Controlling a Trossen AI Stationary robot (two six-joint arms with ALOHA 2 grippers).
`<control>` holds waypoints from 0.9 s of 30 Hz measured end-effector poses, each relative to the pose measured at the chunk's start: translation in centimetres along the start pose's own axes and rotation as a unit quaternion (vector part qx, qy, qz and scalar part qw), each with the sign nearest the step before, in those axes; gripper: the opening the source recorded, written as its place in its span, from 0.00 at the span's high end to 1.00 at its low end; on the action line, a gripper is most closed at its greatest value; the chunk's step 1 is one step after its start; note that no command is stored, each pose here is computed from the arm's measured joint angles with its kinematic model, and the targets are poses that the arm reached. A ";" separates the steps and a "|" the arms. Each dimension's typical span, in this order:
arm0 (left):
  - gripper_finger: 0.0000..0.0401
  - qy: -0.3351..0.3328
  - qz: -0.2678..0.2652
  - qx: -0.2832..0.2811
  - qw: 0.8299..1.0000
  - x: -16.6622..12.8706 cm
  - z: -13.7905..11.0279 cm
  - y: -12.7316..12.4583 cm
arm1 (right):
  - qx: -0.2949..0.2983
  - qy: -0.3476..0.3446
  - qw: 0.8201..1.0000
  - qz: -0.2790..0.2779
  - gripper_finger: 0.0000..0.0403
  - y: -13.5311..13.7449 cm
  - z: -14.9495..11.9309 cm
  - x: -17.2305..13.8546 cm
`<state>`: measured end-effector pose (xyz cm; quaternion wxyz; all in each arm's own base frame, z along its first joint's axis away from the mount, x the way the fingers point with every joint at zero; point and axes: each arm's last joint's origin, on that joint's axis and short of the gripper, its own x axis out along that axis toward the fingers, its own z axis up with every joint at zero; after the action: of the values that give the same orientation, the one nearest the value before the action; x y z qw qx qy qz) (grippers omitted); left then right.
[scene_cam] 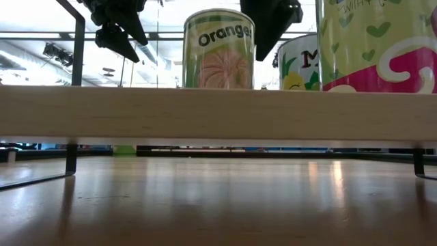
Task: Pick and place cans onto a shelf
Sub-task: Put the canned oranges on the bottom shelf
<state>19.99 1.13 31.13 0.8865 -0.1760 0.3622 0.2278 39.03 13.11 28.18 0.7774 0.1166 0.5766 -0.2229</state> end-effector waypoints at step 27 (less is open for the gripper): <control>0.14 0.000 0.000 0.000 1.000 0.0 0.0 0.0 | 0.004 0.013 0.998 0.058 0.50 0.6 0.4 1.4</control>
<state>19.98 1.13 31.12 0.8864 -0.1756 0.3627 0.2279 39.93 13.16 26.95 0.7811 0.1560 0.5776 -0.1787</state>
